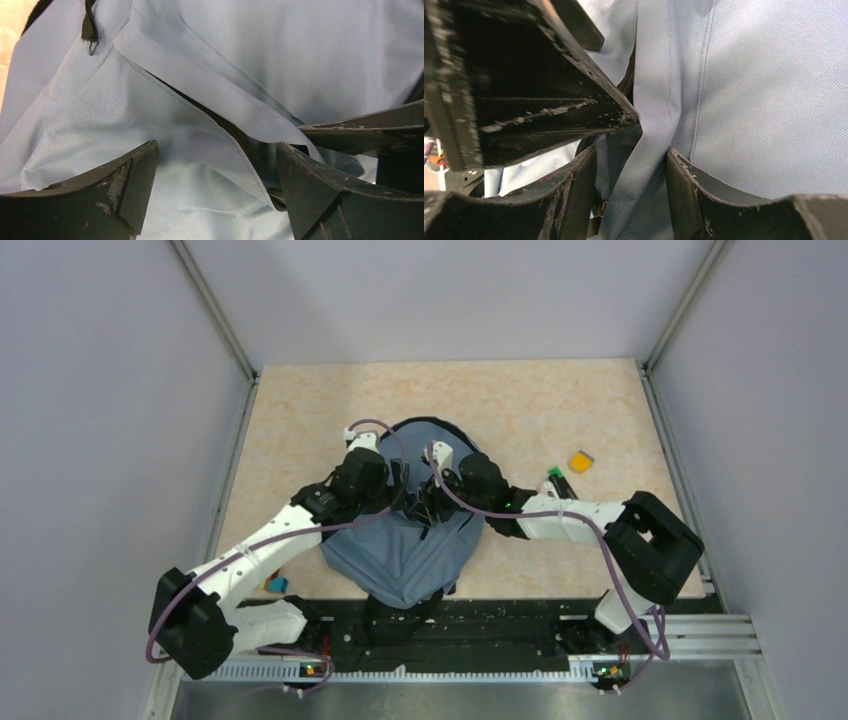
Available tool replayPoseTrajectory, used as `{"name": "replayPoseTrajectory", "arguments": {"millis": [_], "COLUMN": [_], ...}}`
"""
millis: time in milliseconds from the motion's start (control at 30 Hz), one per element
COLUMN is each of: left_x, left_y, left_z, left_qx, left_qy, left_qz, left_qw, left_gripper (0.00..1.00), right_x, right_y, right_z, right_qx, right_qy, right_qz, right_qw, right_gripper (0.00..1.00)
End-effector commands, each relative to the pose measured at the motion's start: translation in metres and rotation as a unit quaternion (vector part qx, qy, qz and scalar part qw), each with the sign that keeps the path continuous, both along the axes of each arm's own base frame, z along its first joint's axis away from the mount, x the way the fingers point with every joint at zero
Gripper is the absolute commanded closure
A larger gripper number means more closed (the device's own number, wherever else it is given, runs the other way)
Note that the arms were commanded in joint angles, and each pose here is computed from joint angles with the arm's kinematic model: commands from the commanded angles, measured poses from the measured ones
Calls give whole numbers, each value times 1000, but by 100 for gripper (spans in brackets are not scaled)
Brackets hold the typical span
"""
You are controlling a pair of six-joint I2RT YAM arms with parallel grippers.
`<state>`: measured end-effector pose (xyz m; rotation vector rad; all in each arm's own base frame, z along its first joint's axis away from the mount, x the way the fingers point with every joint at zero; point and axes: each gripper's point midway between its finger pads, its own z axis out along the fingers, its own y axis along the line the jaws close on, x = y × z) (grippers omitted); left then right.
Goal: Pack the student bag
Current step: Unzip the student bag at the center of the board.
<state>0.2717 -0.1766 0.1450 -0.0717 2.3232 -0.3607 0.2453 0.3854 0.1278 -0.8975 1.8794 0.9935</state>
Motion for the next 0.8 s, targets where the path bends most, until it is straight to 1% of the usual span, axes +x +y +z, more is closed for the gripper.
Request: {"name": "replayPoseTrajectory", "arguments": {"millis": [0, 67, 200, 467, 767], "left_x": [2, -1, -6, -20, -30], "left_y": [2, 4, 2, 13, 24], "left_z": [0, 2, 8, -10, -9], "left_qx": [20, 33, 16, 28, 23], "left_qy": [19, 14, 4, 32, 25], "left_qz": [26, 35, 33, 46, 56], "left_qw": [999, 999, 999, 998, 998], "left_gripper": [8, 8, 8, 9, 9], "right_x": [-24, -23, -18, -16, -15], "right_y": [12, 11, 10, 9, 9], "right_z": [-7, -9, -11, -12, -12], "right_qx": [2, -1, -5, -8, -6], "right_qy": [20, 19, 19, 20, 23], "right_qz": [34, 30, 16, 8, 2], "right_qw": [999, 999, 1000, 1000, 1000], "right_gripper": [49, 48, 48, 48, 48]}}
